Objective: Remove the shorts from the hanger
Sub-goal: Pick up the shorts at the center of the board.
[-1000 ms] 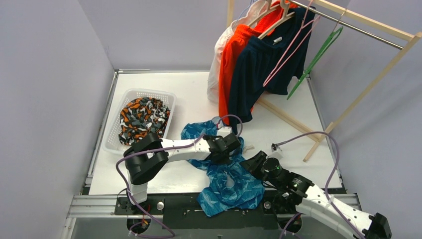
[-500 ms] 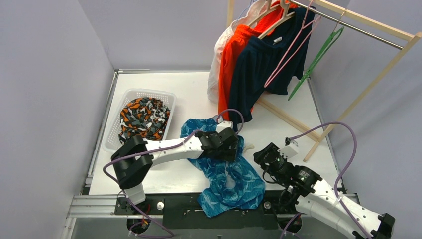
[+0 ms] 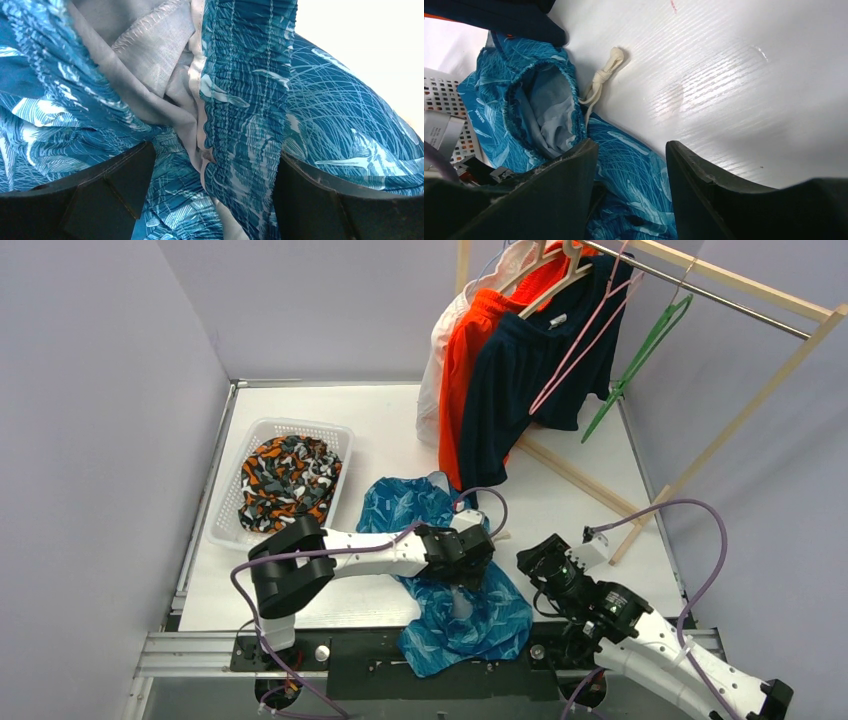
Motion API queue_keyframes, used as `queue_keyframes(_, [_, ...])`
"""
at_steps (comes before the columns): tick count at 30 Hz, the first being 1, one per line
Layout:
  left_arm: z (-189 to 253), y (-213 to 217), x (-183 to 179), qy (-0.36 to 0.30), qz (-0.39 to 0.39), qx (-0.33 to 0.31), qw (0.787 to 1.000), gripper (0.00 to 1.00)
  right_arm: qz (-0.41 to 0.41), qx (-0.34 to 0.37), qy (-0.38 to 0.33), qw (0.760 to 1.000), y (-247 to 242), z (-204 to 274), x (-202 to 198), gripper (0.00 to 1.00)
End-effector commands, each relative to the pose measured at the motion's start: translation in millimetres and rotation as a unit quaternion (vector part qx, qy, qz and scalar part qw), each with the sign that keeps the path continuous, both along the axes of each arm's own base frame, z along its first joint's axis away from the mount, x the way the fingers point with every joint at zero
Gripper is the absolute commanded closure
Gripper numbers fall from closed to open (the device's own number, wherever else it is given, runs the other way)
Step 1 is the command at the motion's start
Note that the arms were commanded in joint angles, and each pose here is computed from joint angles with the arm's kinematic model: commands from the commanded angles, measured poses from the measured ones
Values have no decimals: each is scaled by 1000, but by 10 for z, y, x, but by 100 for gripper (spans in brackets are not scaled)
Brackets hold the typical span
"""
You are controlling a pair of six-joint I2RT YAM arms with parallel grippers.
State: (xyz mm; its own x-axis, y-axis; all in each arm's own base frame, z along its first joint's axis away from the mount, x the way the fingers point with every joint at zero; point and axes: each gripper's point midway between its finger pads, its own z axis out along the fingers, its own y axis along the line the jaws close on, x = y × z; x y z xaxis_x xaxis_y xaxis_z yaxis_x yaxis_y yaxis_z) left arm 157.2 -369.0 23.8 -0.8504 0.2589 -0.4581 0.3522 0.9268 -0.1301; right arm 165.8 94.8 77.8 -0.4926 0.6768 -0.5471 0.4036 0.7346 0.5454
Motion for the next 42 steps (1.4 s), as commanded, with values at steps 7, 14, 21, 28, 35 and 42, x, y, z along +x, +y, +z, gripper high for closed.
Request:
queue_keyframes(7, [-606, 395, -115, 22, 13, 105, 994, 54, -17, 3, -8, 1000, -37, -46, 34, 46])
queue_keyframes(14, [-285, 486, 132, -49, 49, 107, 992, 100, -2, -8, -1, 1000, -6, -50, 27, 45])
queue_keyframes(21, [767, 712, 612, -197, 113, 58, 972, 100, 3, 2, -9, 1000, 33, -33, 44, 45])
queue_keyframes(28, [2007, 1130, 941, -324, 148, -6, 934, 100, 6, 22, -12, 1000, 94, -25, 53, 45])
queue_keyframes(35, [3024, 1953, 1278, -447, 206, 23, 870, 100, 18, 34, -13, 999, 204, -40, 88, 45])
queue_keyframes(42, [4020, 2875, 1698, -525, 284, 65, 799, 100, 29, 32, -6, 999, 281, -80, 111, 45])
